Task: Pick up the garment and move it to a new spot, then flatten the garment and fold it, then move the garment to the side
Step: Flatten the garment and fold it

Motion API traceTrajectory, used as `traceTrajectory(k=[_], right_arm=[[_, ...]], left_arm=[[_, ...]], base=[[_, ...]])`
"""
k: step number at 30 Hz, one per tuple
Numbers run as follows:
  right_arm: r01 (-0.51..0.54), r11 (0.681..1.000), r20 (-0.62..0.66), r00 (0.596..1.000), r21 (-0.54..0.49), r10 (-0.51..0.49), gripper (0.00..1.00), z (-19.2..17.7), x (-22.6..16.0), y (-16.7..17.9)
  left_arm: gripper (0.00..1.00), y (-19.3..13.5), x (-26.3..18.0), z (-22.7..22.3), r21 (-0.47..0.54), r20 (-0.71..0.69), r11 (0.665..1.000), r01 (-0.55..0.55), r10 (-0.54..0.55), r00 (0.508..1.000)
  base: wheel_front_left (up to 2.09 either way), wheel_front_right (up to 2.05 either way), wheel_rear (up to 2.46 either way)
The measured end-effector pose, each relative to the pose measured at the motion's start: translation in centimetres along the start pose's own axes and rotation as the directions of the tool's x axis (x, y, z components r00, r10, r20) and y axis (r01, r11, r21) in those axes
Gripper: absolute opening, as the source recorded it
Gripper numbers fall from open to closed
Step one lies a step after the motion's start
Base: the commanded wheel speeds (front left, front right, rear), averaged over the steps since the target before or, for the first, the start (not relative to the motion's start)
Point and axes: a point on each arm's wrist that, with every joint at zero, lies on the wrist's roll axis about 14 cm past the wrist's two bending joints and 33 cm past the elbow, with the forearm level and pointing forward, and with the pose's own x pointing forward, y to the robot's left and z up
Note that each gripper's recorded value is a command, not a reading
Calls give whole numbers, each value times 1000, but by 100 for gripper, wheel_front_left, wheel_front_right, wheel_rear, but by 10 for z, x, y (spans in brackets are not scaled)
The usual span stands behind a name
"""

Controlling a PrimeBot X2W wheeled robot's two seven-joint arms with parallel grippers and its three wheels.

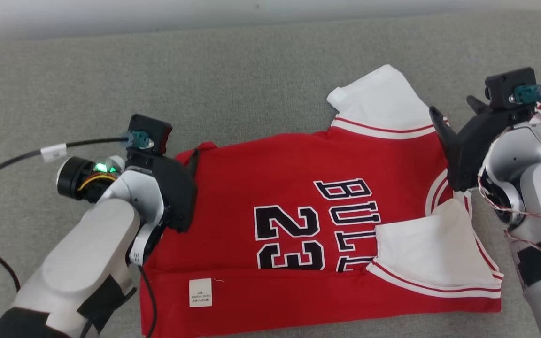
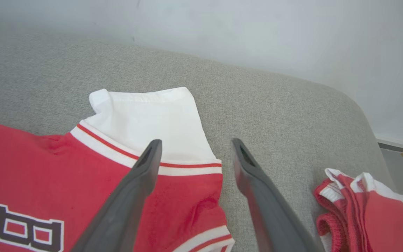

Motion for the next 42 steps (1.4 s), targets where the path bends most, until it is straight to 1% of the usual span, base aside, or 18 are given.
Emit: traceTrajectory(k=[4, 8, 15, 16, 17, 18, 19, 20, 21, 25, 31, 33, 36, 42], right_arm=[[-12, 1000, -24, 1000, -9, 12, 100, -6, 17, 0], [-14, 1000, -38, 999, -15, 13, 100, -12, 25, -2], [-4, 1000, -47, 999, -8, 3, 100, -13, 27, -8], [-2, 1000, -51, 999, -7, 1, 100, -14, 28, -9], [1, 1000, -57, 998, -5, -1, 100, -15, 29, -10], [3, 1000, -63, 998, -4, -3, 100, -15, 30, -12], [6, 1000, -68, 998, -5, -6, 100, -15, 31, -13], [9, 1000, -74, 997, -6, -9, 100, -16, 33, -14], [10, 1000, -79, 997, -5, -11, 100, -15, 35, -15], [13, 1000, -128, 992, 3, -12, 100, -22, 44, -17], [19, 999, -160, 987, 29, -14, 100, -20, 61, -21], [28, 999, -179, 984, 42, -20, 100, -22, 67, -24], [31, 998, -200, 980, 55, -19, 100, -24, 77, -25], [21, 999, -213, 977, 44, -11, 100, -29, 94, -18]], left_arm=[[100, -2, 17, -13, 4, -56, 1000, 20, -20, 998], [100, -5, 25, -19, 5, -80, 999, 38, -38, 996], [100, -5, 26, -12, 7, -69, 999, 38, -38, 997], [98, -5, 27, -12, 7, -70, 999, 38, -38, 997], [87, -5, 27, -12, 7, -72, 999, 38, -38, 997], [59, -4, 28, -12, 7, -76, 999, 38, -37, 996], [43, -4, 28, -13, 4, -79, 999, 39, -38, 996], [19, -5, 29, -15, 0, -85, 999, 43, -42, 995], [0, -5, 30, -16, -1, -89, 999, 47, -47, 995], [0, -4, 35, -22, -10, -120, 998, 56, -57, 991], [0, -2, 42, -22, -39, -107, 997, 63, -67, 992], [0, -3, 44, -20, -67, -97, 995, 79, -86, 992], [0, -2, 47, -22, -73, -97, 994, 87, -93, 991], [0, 0, 49, -22, -77, -89, 993, 94, -101, 991]], base=[[0, 0, 0], [0, 0, 0], [0, 0, 0], [0, 0, 0], [0, 0, 0], [0, 0, 0], [0, 0, 0], [0, 0, 0], [0, 0, 0], [0, 0, 0], [0, 0, 0], [0, 0, 0], [0, 0, 0], [0, 0, 0]])
